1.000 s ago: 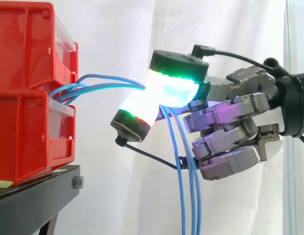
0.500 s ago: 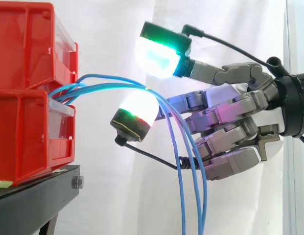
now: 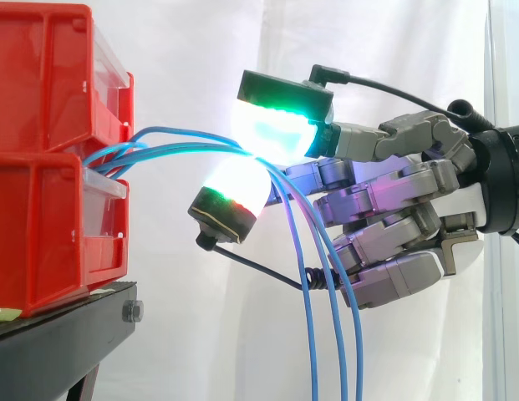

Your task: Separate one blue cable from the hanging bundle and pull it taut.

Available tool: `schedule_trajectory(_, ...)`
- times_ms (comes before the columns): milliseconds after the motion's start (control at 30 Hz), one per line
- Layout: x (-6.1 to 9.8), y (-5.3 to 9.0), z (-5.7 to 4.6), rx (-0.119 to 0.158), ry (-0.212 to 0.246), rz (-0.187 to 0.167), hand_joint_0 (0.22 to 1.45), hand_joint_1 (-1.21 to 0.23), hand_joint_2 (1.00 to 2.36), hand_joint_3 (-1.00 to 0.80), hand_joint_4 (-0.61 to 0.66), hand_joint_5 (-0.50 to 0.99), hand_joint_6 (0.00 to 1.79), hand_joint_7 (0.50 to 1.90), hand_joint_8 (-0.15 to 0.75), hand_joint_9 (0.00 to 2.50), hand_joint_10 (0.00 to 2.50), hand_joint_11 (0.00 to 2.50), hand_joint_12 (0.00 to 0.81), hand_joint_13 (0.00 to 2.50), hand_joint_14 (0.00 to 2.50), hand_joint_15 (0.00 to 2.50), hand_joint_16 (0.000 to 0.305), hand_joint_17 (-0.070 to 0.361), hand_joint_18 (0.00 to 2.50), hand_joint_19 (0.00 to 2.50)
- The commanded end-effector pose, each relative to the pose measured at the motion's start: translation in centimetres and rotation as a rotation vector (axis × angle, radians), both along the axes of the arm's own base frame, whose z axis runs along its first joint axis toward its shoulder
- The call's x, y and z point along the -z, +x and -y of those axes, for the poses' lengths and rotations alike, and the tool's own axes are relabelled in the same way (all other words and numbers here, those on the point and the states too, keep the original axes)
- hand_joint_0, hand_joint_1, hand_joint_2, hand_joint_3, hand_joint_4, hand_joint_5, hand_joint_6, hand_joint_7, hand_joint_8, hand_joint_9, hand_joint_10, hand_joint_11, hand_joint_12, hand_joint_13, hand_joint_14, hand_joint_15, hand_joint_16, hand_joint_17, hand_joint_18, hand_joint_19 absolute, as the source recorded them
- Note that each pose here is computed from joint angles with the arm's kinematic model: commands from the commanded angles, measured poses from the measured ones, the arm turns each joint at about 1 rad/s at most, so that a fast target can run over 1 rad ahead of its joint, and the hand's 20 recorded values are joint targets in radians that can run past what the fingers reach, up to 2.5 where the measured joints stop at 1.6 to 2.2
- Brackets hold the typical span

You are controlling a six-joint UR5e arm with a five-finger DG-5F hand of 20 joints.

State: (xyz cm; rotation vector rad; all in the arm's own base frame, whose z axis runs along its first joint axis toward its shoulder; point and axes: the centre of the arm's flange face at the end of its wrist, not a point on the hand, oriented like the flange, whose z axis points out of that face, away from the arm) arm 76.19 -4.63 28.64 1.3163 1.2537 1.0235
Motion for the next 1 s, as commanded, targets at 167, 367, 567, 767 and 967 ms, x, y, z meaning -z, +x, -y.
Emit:
schedule_trajectory(167, 0.01, -0.02, 0.09, 0.001, 0.000, -0.001, 0.80, -0.91, 1.01, -0.39, -0.09, 0.15, 0.50, 1.35, 0.184, 2.29, 0.63, 2.28, 0.314, 1.36, 1.67, 1.11, 0.045, 0.102, 1.39, 1.46)
schedule_trajectory(367, 0.01, -0.01, -0.02, 0.000, 0.000, -0.001, 0.71, -0.97, 1.00, -0.50, -0.09, 0.15, 0.50, 1.34, 0.155, 2.28, 0.63, 2.29, 0.314, 1.37, 1.54, 1.21, 0.045, 0.102, 1.39, 1.43)
schedule_trajectory(567, 0.01, -0.01, -0.02, 0.000, 0.000, -0.001, 0.45, -0.79, 1.00, -0.50, -0.02, 0.15, 0.50, 1.33, 0.188, 2.35, 0.49, 2.33, 0.364, 1.43, 1.58, 1.12, 0.059, 0.133, 1.50, 1.35)
schedule_trajectory(767, 0.01, -0.01, -0.02, 0.000, 0.000, -0.001, 0.45, -0.47, 1.00, -0.50, 0.01, 0.15, 0.50, 1.34, 0.184, 2.37, 0.43, 2.33, 0.368, 1.43, 1.60, 1.09, 0.060, 0.136, 1.48, 1.28)
schedule_trajectory(967, 0.08, -0.04, -0.02, 0.000, 0.000, -0.003, 0.64, -0.51, 1.00, -0.50, -0.02, 0.14, 0.53, 1.26, 0.154, 2.29, 0.60, 2.27, 0.304, 1.36, 1.56, 1.19, 0.044, 0.098, 1.37, 1.46)
